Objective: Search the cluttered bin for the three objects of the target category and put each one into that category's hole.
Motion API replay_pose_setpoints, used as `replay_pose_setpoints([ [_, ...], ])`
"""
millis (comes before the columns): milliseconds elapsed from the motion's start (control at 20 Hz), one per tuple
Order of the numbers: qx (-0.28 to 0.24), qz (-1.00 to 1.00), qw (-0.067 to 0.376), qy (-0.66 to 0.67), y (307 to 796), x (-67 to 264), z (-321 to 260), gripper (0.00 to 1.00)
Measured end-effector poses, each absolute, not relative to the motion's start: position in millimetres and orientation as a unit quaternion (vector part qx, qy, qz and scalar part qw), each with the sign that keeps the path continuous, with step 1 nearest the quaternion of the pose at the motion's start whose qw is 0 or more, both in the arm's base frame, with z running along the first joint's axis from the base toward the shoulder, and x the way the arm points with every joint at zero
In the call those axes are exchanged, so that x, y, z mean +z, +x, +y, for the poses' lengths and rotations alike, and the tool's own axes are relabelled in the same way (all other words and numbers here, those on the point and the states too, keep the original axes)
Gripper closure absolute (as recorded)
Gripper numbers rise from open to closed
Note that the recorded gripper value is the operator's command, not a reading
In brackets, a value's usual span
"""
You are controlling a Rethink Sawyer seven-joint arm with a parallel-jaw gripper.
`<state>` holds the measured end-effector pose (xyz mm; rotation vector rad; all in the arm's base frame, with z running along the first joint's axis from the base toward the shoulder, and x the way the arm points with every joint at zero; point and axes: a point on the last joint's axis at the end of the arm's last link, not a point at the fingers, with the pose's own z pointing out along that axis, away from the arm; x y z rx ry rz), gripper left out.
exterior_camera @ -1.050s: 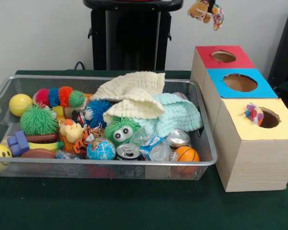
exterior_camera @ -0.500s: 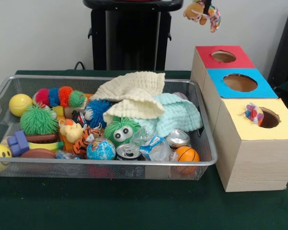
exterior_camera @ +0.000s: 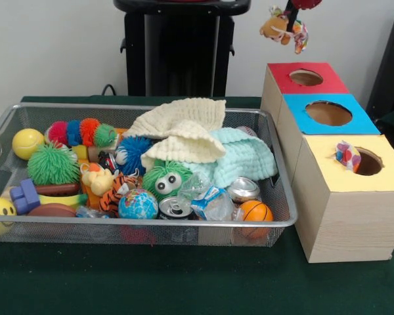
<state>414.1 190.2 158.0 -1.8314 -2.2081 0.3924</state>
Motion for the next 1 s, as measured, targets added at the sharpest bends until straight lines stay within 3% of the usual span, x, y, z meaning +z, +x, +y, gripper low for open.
replay_pose_setpoints([
  [1000, 0.128, -0.763, 0.126, -0.622, 417, 133, 231, 1.00],
])
